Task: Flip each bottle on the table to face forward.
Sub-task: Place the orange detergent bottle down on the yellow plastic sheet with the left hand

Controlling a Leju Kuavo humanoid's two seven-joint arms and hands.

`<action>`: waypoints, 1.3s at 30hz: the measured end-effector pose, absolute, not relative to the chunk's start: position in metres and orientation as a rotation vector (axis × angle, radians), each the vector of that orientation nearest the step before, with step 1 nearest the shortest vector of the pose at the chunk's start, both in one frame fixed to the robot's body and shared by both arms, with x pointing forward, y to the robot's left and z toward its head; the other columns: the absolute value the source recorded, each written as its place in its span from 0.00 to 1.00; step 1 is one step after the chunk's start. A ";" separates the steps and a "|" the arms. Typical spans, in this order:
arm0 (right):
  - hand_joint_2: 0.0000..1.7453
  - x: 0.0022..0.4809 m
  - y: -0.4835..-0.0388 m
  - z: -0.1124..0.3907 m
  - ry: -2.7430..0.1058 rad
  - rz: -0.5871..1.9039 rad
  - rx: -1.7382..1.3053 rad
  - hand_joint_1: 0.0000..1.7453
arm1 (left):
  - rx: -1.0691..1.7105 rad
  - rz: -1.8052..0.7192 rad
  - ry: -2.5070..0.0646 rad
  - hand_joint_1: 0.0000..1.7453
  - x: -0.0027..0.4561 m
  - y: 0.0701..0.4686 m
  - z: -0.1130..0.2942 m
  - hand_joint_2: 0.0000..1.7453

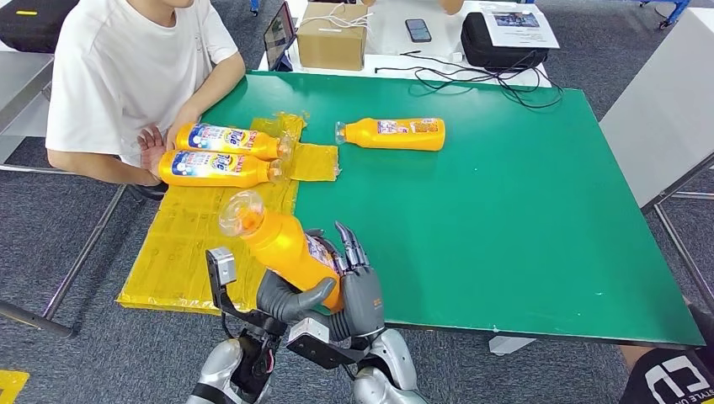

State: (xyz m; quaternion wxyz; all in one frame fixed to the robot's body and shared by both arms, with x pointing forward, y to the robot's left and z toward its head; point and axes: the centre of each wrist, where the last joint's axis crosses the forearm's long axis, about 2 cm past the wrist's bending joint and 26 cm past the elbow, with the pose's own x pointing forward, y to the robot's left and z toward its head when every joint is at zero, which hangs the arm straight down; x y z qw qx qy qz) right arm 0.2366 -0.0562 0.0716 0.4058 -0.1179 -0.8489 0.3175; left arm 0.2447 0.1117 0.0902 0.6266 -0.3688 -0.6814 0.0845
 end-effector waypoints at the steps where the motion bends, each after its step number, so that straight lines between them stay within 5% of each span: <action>1: 0.00 0.237 -0.057 0.072 -2.144 0.801 -0.305 0.00 | -0.816 0.180 -1.574 1.00 0.248 0.113 0.090 1.00; 10: 0.00 0.237 -0.062 0.074 -2.147 0.769 -0.328 0.00 | -0.034 -0.173 -1.823 1.00 0.304 0.163 0.094 1.00; 18: 0.00 0.236 -0.060 0.075 -2.141 0.775 -0.279 0.00 | 0.733 -0.667 -1.718 1.00 0.362 0.246 0.093 1.00; 39: 0.00 0.234 -0.053 0.078 -2.169 0.803 -0.234 0.00 | 0.820 -1.021 -1.392 1.00 0.380 0.314 0.079 1.00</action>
